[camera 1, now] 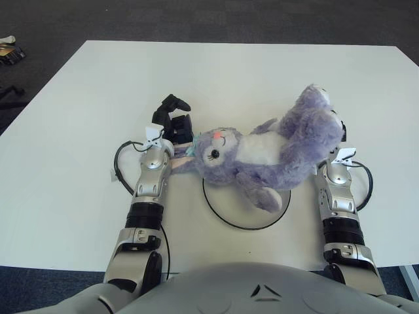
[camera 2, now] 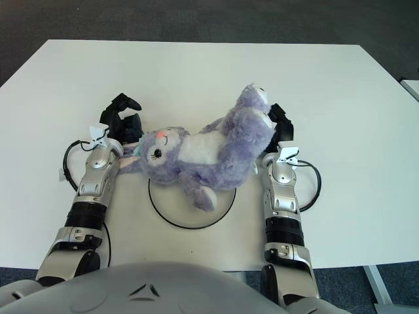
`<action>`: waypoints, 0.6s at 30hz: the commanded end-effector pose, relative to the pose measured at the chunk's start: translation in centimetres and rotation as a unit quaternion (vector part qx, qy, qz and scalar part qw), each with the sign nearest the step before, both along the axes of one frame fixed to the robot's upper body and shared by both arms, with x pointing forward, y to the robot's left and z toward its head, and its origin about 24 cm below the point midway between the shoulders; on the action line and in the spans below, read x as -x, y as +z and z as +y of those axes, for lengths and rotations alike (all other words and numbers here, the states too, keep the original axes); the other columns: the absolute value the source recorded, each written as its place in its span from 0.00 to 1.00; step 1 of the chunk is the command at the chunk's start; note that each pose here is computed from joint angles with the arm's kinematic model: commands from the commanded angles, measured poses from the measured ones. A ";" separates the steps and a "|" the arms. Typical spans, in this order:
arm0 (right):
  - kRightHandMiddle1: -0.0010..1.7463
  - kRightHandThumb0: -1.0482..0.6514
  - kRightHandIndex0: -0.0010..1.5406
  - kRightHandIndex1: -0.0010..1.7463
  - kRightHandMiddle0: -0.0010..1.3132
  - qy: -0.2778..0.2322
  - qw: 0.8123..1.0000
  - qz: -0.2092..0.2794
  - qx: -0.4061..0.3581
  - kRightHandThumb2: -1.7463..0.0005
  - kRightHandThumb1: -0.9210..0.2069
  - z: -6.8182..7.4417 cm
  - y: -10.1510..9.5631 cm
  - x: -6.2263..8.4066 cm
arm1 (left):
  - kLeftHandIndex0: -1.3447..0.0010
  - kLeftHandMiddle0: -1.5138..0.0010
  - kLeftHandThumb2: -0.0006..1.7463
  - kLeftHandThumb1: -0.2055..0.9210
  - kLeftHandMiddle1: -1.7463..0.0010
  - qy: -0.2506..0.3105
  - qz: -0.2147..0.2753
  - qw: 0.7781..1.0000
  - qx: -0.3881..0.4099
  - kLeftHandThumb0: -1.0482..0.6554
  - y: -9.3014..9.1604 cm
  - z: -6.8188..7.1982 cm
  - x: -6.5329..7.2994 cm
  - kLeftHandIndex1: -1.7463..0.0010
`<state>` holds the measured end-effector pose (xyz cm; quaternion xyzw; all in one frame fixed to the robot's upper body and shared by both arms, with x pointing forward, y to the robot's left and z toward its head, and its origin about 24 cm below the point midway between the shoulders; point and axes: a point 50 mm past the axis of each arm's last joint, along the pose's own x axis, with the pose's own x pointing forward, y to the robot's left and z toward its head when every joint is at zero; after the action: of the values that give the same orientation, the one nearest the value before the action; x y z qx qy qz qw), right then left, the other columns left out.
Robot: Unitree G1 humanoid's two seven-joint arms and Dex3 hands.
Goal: Put the doll into the plate.
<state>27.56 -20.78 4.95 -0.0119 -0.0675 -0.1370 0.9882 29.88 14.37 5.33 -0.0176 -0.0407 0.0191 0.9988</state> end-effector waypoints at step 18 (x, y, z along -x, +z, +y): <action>1.00 0.33 0.86 1.00 0.46 -0.015 0.996 0.082 -0.027 0.26 0.52 -0.2 -4.1 2.4 | 0.51 0.19 0.80 0.41 0.00 0.005 0.095 0.995 -0.008 0.33 -4.0 0.2 1.4 0.00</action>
<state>27.55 -20.78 4.90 -0.0095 -0.0651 -0.1354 0.9886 30.06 14.17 5.24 -0.0078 -0.0356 0.0202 0.9991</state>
